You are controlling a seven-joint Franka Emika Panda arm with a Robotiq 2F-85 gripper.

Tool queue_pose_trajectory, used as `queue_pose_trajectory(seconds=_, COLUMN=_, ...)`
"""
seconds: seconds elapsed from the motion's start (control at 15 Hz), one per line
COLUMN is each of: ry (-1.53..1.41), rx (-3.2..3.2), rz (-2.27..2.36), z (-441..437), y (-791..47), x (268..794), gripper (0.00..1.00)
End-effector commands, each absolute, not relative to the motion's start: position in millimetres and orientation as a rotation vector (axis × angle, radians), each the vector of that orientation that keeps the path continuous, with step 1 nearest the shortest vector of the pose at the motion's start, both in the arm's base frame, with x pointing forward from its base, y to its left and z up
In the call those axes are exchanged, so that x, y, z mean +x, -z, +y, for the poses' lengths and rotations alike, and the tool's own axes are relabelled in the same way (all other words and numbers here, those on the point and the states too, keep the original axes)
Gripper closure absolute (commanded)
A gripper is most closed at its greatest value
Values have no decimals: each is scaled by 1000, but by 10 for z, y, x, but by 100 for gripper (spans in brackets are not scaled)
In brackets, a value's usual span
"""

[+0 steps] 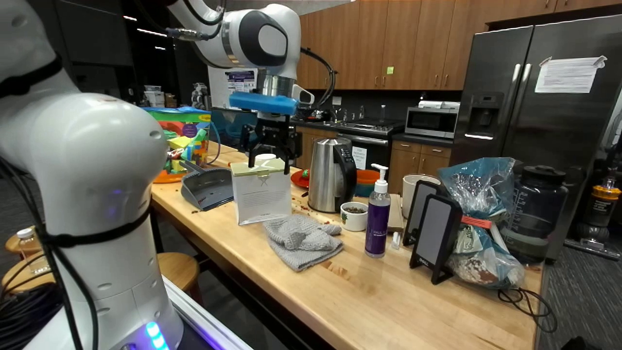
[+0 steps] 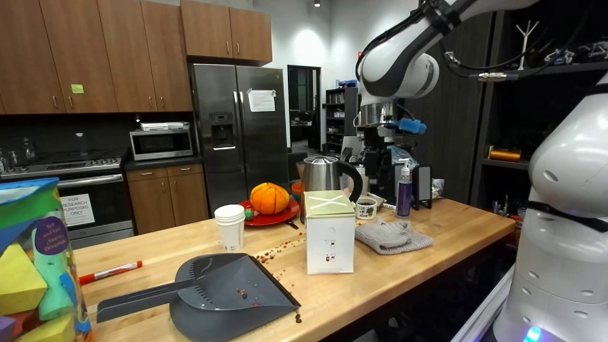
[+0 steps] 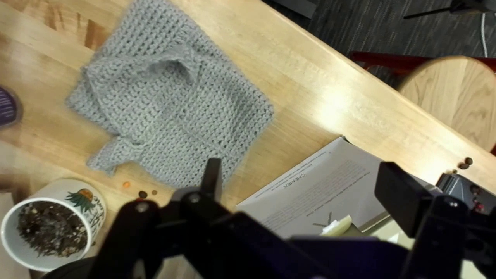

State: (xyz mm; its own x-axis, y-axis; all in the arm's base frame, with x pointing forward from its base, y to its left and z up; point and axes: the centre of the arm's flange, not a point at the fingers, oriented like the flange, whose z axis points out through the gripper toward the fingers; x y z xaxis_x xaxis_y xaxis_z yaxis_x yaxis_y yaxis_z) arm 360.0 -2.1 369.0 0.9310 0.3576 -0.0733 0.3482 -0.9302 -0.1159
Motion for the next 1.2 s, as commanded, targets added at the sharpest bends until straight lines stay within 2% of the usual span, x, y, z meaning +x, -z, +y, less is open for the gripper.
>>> queue_pose_trajectory(seconds=0.0, ry=-129, rx=-2932, rz=-491, z=5, y=-3493, x=3692, gripper=0)
queue_pose_trajectory(seconds=1.13, ry=67, rx=-2921, rz=-501, z=514, y=-3274, x=3923, gripper=0)
